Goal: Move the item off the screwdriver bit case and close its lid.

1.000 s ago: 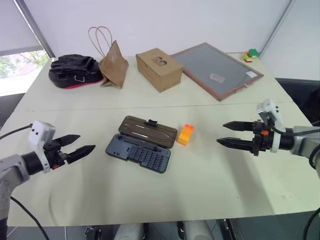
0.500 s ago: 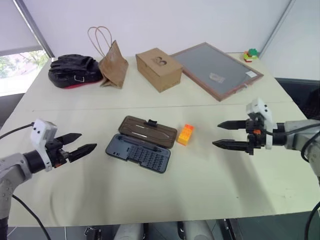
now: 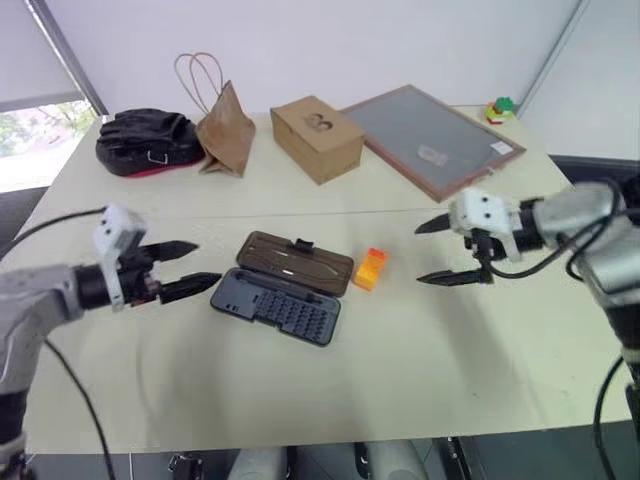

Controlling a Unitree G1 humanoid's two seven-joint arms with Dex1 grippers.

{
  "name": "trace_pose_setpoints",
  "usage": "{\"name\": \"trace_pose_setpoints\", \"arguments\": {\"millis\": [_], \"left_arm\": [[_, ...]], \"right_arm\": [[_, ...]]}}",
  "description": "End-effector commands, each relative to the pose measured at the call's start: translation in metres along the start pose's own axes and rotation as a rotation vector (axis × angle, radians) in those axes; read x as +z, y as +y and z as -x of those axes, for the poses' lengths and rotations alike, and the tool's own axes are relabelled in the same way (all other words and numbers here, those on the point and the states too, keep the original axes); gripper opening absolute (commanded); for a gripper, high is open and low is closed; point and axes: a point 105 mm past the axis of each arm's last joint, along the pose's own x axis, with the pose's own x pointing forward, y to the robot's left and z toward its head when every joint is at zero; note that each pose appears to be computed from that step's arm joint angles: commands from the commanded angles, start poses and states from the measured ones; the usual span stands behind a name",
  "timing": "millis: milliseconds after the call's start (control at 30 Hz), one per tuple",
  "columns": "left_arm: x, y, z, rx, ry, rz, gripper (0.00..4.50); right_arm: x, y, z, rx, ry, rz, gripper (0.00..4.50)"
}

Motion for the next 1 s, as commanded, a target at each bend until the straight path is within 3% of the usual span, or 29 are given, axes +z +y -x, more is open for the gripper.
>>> {"name": "trace_pose_setpoints", "arguments": {"millis": [33, 300, 633, 1000], "left_arm": [[0.010, -0.015, -0.011, -0.120, 0.024, -0.016, 4.50], [0.002, -0.036, -0.024, -0.221, 0.098, -0.051, 4.50], [-0.005, -0.047, -0.034, -0.161, 0.016, 0.012, 4.50], [-0.003, -0.048, -0.036, -0.122, -0.020, 0.040, 4.50]], "right_arm": [[0.011, -0.007, -0.013, 0.131, 0.052, 0.263, 4.45], [0.006, -0.005, -0.047, 0.342, 0.107, 0.531, 4.45], [0.014, -0.030, -0.075, 0.307, 0.134, 0.609, 4.45], [0.024, -0.029, -0.092, 0.370, 0.144, 0.684, 4.45]]}}
